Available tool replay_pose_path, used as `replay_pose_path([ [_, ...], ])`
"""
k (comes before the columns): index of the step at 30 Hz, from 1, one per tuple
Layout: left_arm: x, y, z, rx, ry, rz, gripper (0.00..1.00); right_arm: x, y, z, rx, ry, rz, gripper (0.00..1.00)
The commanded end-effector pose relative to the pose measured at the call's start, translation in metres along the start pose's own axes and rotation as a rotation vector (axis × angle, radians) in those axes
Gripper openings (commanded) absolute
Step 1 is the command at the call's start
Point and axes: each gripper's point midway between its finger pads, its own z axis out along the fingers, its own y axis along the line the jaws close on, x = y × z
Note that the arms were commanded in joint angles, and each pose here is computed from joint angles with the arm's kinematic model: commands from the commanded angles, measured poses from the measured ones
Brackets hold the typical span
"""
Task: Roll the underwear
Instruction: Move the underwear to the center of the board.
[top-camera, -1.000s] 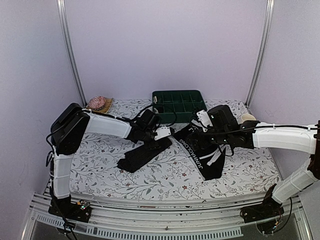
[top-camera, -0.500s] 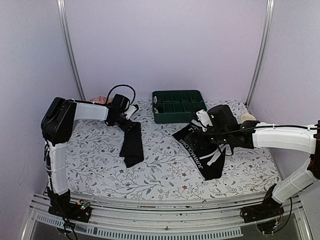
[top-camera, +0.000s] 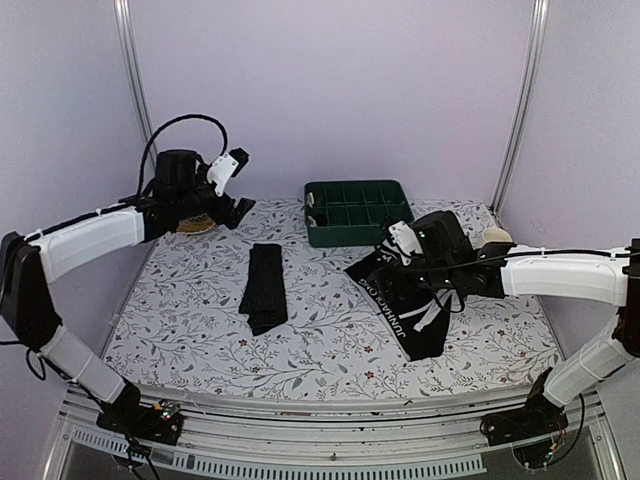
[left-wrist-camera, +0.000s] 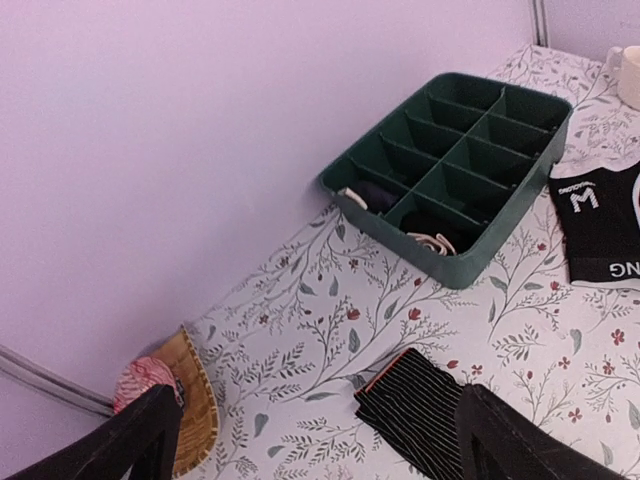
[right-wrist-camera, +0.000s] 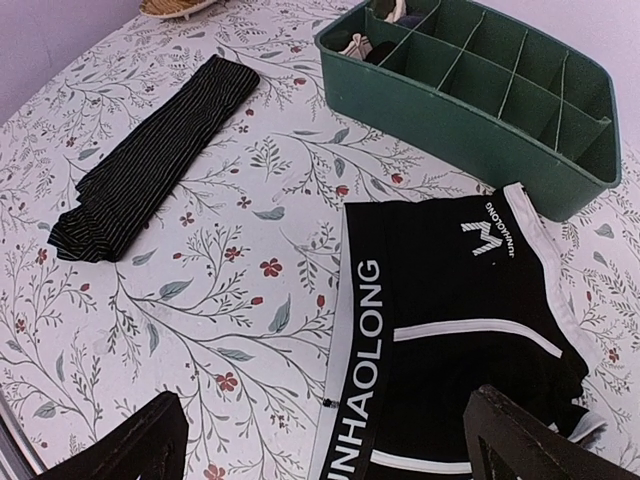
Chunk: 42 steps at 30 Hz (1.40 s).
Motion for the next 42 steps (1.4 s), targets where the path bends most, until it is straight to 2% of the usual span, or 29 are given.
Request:
replay_pose_path([
  [1, 0.017, -0.027, -0.040, 0.061, -0.091, 0.208, 0.99, -0.003, 0.010, 0.002, -0.033, -0.022, -0.032, 0.99],
  [5, 0.051, -0.051, -0.079, 0.091, -0.136, 0.334, 0.99, -0.004, 0.024, 0.001, -0.059, -0.046, -0.086, 0.99],
  [9, 0.076, -0.088, -0.112, 0.215, -0.206, 0.429, 0.98, -0.004, 0.044, 0.000, -0.130, -0.073, -0.153, 0.99],
  [12, 0.093, -0.115, -0.133, 0.264, -0.316, 0.606, 0.98, 0.000, 0.055, 0.003, -0.145, -0.062, -0.187, 0.99],
  [16, 0.130, -0.141, -0.142, 0.278, -0.382, 0.785, 0.99, 0.005, 0.066, 0.005, -0.142, -0.058, -0.227, 0.99],
  [24, 0.173, -0.166, -0.114, 0.477, -0.264, 0.871, 0.98, 0.005, 0.084, 0.011, -0.149, -0.050, -0.259, 0.99],
  [31, 0.190, -0.192, -0.108, 0.609, -0.279, 0.962, 0.96, 0.006, 0.084, 0.016, -0.121, -0.032, -0.269, 0.99],
  [42, 0.206, -0.209, -0.074, 0.588, -0.124, 0.997, 0.88, 0.008, 0.083, 0.019, -0.104, -0.014, -0.267, 0.99],
])
